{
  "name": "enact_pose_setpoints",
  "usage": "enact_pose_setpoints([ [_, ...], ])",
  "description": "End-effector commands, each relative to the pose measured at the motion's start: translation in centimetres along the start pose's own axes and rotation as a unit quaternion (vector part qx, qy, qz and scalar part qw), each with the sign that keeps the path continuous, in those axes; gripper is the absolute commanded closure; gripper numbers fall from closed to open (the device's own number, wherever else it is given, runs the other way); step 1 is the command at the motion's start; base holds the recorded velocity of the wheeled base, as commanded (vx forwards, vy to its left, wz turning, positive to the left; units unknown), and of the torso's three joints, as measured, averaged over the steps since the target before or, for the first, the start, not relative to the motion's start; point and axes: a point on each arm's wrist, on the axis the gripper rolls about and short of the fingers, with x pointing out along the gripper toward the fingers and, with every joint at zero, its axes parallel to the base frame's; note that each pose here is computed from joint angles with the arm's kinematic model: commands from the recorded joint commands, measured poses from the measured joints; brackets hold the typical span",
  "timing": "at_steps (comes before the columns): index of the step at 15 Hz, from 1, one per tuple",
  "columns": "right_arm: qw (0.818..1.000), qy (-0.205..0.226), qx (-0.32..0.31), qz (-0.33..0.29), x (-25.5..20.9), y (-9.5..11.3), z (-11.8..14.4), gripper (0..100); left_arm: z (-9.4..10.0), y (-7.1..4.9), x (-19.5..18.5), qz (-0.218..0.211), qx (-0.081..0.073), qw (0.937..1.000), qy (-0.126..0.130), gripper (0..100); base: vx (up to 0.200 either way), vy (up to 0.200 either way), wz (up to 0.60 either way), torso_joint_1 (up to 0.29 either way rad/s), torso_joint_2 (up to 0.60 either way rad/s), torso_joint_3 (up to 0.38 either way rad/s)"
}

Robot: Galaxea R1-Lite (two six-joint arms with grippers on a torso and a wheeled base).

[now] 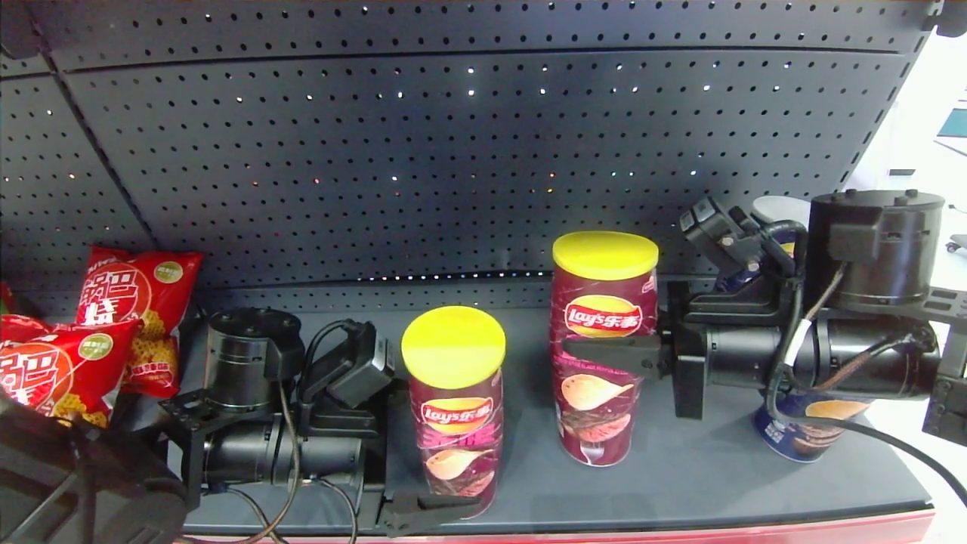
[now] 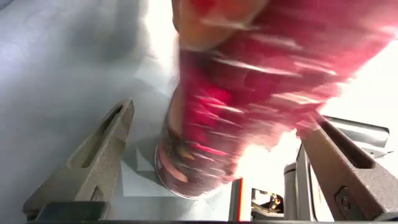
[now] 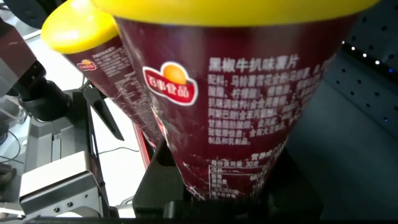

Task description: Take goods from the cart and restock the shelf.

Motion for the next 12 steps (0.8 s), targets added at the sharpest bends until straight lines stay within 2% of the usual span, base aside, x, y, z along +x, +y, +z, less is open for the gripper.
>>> enact_pose_setpoints([
  [1,1.000,-0.001,-0.001,0.000,-0.1,0.1,0.0,100,-0.3,0.0,-0.7,0.017,-0.006,0.9998,0.004,0,0.000,0.000,0.00,0.000,0.00,0.000],
  [3,1.000,-0.002,-0.002,0.000,-0.1,0.1,0.1,100,-0.7,-0.7,-2.0,0.030,-0.013,0.9994,0.007,0,0.000,0.000,0.00,0.000,0.00,0.000],
  [4,1.000,-0.002,-0.002,0.001,0.0,0.1,0.1,100,-0.7,-1.6,-2.7,0.030,-0.011,0.9995,0.005,0,0.000,0.000,0.00,0.000,0.00,0.000],
  [7,1.000,-0.001,-0.003,0.003,0.1,0.1,0.1,100,-2.1,-4.5,-5.8,0.050,-0.028,0.9983,0.011,0,0.000,0.000,0.00,0.000,0.00,0.000],
  [8,1.000,0.000,-0.003,0.003,0.1,0.2,0.0,100,-2.2,-4.9,-6.3,0.055,-0.028,0.9980,0.009,0,0.000,0.000,0.00,0.000,0.00,0.000],
  [11,1.000,-0.001,-0.002,0.002,0.0,0.1,0.1,100,-1.8,-7.2,-10.0,0.118,0.001,0.9927,-0.028,0,0.000,0.000,0.00,0.000,0.00,0.000],
  [12,1.000,-0.001,-0.002,0.000,0.0,0.0,0.1,100,-1.9,-7.6,-10.7,0.135,0.004,0.9903,-0.033,0,0.000,0.000,0.00,0.000,0.00,0.000],
])
